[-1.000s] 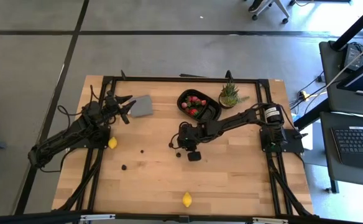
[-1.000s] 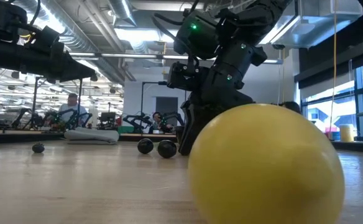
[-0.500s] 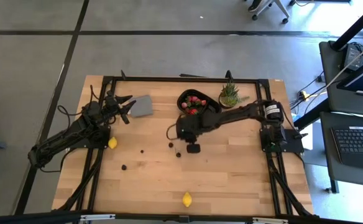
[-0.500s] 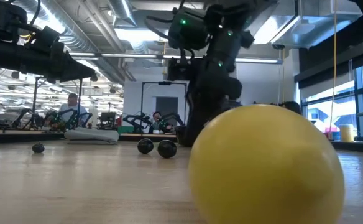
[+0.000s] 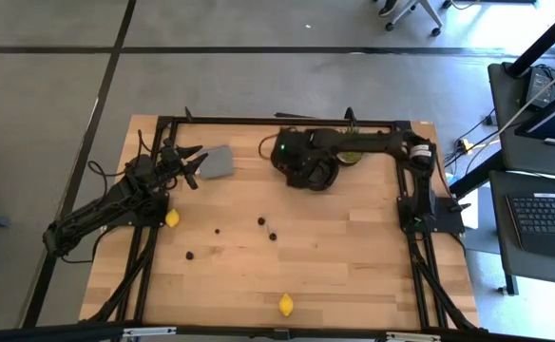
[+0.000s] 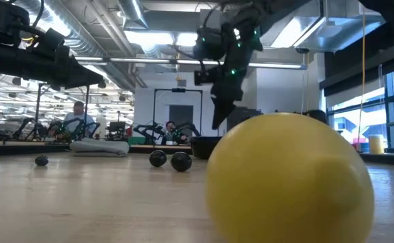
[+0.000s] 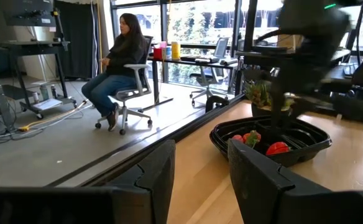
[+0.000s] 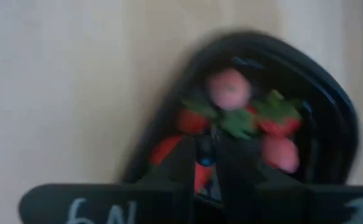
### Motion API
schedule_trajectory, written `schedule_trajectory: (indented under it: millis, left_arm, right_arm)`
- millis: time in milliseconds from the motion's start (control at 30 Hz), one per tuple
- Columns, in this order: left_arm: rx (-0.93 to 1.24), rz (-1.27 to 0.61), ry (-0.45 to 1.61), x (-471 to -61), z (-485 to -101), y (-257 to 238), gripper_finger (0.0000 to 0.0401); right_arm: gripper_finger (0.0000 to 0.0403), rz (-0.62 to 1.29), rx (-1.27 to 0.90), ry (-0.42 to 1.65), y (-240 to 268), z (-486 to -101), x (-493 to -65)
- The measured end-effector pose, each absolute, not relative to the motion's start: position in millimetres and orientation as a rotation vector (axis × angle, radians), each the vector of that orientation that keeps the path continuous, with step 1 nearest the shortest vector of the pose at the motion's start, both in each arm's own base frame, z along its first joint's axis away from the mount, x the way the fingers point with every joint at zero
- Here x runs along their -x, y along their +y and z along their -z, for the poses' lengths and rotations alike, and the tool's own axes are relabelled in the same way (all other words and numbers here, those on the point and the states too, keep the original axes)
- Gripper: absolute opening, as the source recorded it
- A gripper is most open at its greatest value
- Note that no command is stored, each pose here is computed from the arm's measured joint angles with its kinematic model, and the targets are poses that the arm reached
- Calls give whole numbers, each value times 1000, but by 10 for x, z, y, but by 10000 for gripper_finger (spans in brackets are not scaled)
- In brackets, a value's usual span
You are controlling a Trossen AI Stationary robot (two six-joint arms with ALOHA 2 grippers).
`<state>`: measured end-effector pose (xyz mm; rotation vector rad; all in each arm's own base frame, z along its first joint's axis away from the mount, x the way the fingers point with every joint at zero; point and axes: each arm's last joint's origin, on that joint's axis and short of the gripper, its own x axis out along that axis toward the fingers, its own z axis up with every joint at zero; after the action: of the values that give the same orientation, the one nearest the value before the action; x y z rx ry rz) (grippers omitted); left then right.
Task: Pick and placing Produce into tupperware
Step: Put the right blueberry into the black bin, then put the top black cherry into the black bin
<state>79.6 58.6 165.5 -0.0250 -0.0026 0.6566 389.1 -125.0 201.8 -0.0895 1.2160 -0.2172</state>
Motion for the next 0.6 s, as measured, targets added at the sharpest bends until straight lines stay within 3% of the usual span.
schedule_trajectory:
  millis: [333,600]
  left_arm:
    - [25,-656,-3,-796,-1655,586,140]
    - [25,-656,-3,-796,-1655,586,140]
  right_arm:
    - [74,283,19,1243,-1470,-1896,-3755]
    - [160,288,5,1215,-1468,-1905,-3780]
